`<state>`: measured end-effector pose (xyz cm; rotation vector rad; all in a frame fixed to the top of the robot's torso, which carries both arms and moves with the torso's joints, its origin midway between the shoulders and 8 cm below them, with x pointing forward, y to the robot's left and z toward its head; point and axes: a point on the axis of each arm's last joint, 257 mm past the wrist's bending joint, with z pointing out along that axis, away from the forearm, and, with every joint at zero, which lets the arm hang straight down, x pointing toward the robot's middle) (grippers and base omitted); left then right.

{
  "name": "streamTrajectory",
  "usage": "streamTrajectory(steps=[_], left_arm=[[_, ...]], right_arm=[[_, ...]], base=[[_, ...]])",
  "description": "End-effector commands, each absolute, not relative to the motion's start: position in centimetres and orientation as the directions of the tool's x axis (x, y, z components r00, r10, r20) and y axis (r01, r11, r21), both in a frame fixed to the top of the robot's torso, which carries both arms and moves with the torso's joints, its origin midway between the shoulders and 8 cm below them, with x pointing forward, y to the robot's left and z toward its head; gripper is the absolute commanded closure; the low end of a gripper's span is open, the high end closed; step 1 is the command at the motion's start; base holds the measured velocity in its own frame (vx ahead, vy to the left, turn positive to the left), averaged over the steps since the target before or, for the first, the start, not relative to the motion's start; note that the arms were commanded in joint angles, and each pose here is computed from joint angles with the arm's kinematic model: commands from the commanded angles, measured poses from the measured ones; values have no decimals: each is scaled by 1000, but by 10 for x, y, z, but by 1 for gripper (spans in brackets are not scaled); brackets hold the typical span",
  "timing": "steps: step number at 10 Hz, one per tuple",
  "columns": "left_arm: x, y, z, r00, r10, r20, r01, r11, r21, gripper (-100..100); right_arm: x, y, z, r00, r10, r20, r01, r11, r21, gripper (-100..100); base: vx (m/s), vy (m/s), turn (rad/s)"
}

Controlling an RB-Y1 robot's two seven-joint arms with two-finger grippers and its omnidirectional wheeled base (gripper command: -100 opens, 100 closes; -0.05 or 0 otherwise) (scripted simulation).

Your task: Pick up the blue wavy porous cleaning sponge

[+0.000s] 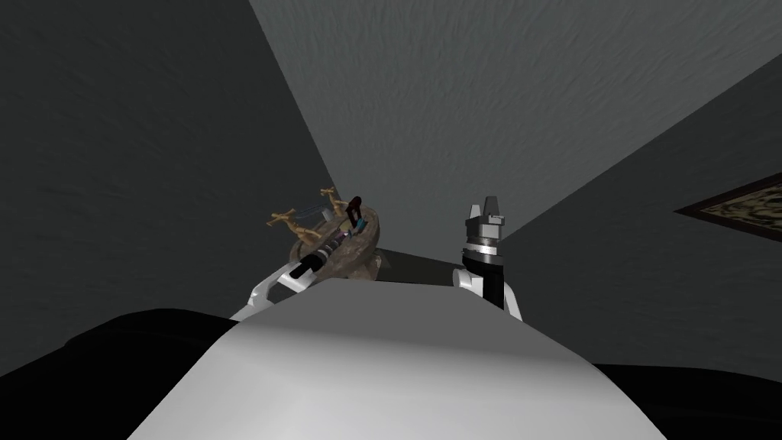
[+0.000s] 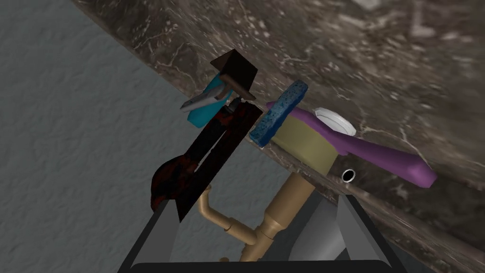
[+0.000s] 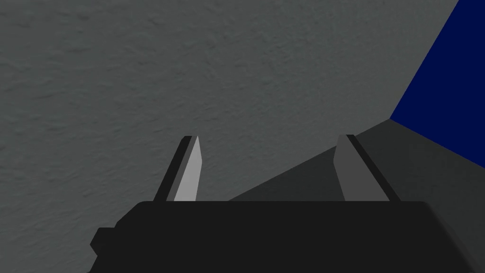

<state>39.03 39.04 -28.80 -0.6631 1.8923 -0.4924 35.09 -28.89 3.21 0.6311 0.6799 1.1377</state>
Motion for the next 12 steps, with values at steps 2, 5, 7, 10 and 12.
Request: streamTrajectory(steps=[2, 5, 7, 10, 12], left_arm=[[379, 416, -305, -363, -599, -714, -279, 801, -530, -100], [365, 463, -327, -424, -525, -738, -358, 846, -395, -100], [361, 480, -330, -446, -491, -748, -377, 861, -341, -100], [348, 526, -335, -494, -418, -763, -427, 880, -206, -100], [342, 552, -333, -518, -376, -768, -450, 884, -128, -100]], right_arm=[[351, -289, 32, 269, 950, -162, -592, 295, 750, 0], [351, -289, 32, 269, 950, -162, -592, 295, 750, 0], [351, -289, 32, 269, 950, -162, -592, 295, 750, 0], [351, -289, 32, 269, 950, -162, -592, 295, 750, 0], [351, -289, 32, 269, 950, -162, -592, 295, 750, 0]], base=[[73, -115, -24], [86, -109, -31], [56, -84, -12], [76, -114, -26], [106, -140, -23]])
